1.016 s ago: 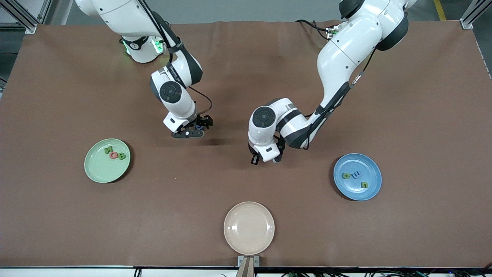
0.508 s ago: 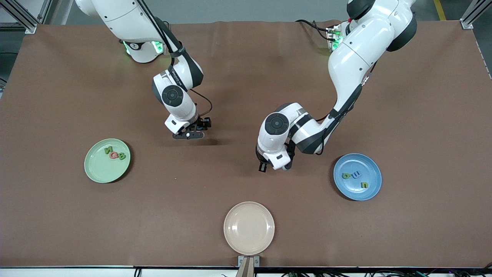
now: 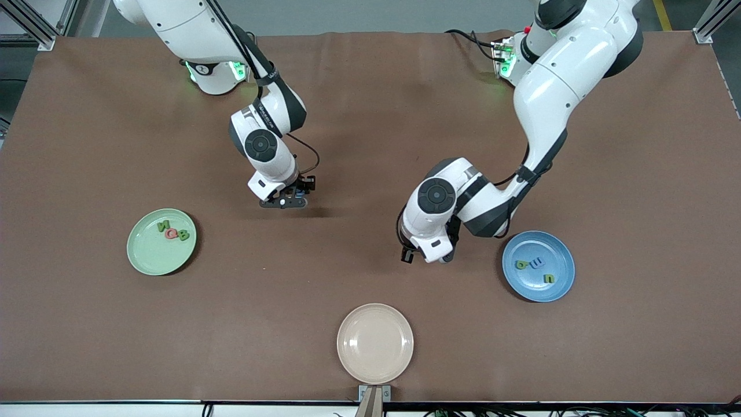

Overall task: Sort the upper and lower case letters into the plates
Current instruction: 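Grasp the blue G with the right gripper while the left gripper carries x, then drop the x on the blue plate while the right gripper drops G on green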

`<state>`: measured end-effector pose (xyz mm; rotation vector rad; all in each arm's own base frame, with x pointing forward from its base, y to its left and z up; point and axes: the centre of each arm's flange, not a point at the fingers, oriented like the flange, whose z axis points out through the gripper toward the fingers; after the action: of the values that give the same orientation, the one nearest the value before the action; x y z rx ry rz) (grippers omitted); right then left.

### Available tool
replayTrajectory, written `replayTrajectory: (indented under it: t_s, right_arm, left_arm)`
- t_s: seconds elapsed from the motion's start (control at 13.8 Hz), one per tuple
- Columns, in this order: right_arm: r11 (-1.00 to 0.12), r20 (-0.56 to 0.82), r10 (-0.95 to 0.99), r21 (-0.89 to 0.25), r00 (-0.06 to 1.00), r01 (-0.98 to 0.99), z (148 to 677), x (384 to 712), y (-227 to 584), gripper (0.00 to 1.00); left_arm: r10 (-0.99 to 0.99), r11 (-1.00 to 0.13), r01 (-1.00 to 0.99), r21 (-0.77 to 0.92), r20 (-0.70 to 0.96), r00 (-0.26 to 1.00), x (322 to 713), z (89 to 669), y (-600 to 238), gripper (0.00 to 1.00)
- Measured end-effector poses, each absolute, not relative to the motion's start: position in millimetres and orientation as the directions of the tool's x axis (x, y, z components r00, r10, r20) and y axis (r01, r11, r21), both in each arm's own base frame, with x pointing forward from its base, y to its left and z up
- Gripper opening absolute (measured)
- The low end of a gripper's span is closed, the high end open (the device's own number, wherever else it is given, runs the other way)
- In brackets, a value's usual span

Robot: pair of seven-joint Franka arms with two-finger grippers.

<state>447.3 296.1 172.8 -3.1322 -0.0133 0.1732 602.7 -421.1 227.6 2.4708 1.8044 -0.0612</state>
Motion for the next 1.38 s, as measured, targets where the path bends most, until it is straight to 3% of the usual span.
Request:
replayTrajectory:
  t_s: [0.29,0.44,0.58,0.8,1.16,1.38]
  right_arm:
    - [-1.000,-0.109,0.008,-0.006,0.994,0.007,173.4,447.6,296.4,0.60]
    - [-1.000,-0.106,0.007,-0.007,0.994,0.007,174.4,448.1,296.8,0.55]
    - [-1.000,-0.100,0.007,-0.011,0.995,0.006,176.0,449.1,297.3,0.41]
    - [-1.000,-0.098,0.006,-0.012,0.995,0.005,176.6,449.5,297.4,0.34]
    - [-1.000,-0.088,0.003,-0.016,0.996,0.001,181.0,455.3,298.3,0.34]
    - [-1.000,-0.111,-0.031,0.000,0.993,-0.031,206.4,485.2,279.7,0.34]
  left_arm:
    - [0.915,-0.401,0.916,-0.010,-0.047,0.400,601.0,221.5,-411.6,0.26]
    - [0.901,-0.433,0.901,-0.014,-0.044,0.432,610.1,220.9,-396.5,0.26]
    - [0.881,-0.472,0.881,-0.036,-0.033,0.471,623.4,223.4,-370.2,0.26]
    - [0.838,-0.545,0.835,-0.076,-0.016,0.545,641.9,238.7,-326.4,0.26]
    - [0.760,-0.645,0.750,-0.148,-0.024,0.649,664.1,252.1,-254.1,0.26]
    - [0.710,-0.699,0.690,-0.188,-0.059,0.702,677.6,248.9,-195.5,0.26]
